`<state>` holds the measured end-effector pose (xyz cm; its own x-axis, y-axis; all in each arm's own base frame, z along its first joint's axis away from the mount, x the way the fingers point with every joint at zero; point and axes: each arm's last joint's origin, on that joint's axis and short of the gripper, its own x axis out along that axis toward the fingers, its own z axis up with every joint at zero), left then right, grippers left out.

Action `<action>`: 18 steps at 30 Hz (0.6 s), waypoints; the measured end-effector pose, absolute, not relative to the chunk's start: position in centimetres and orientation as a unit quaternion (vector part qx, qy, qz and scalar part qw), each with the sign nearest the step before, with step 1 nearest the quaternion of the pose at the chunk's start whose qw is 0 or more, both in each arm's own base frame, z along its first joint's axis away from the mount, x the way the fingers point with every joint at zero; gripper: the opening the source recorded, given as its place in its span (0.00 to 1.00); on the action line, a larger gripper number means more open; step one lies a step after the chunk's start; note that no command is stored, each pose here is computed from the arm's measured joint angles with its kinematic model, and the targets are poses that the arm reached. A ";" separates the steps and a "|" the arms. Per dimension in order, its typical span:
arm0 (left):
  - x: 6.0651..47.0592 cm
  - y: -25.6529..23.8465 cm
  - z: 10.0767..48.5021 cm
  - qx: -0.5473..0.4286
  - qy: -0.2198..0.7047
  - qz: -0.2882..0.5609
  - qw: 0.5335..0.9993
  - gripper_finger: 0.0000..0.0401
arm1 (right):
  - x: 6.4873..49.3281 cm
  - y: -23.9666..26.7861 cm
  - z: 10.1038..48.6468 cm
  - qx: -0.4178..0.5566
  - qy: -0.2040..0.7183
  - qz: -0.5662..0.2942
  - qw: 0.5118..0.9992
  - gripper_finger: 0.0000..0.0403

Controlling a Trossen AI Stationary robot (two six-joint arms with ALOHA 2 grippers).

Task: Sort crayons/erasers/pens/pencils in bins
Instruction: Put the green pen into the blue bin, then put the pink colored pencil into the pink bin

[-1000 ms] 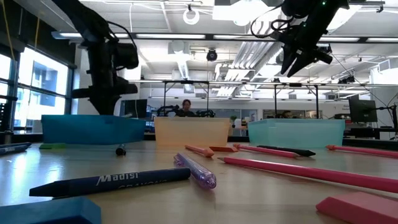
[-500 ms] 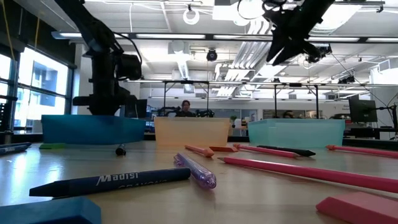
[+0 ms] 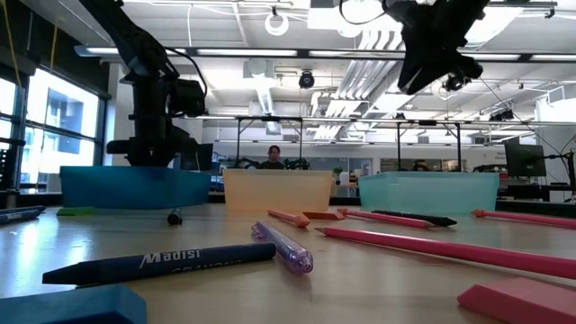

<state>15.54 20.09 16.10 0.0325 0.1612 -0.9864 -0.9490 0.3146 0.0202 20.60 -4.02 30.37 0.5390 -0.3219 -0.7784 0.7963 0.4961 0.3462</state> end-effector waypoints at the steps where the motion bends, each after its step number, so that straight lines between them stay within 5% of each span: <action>1: 15.6 20.1 16.1 -0.373 0.530 0.447 0.617 0.20 | 20.6 -3.8 30.3 0.361 0.333 -0.348 0.799 0.24; 18: 16.8 21.3 19.8 -0.366 0.528 0.409 0.648 0.34 | 21.2 -1.2 29.0 0.380 0.371 -0.362 0.766 0.24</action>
<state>16.79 21.34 19.80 0.1068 0.1444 -0.9837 -0.9167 0.3974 -0.0412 21.18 -1.17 29.00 0.4623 -0.2726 -0.8438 0.8364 0.4501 0.3129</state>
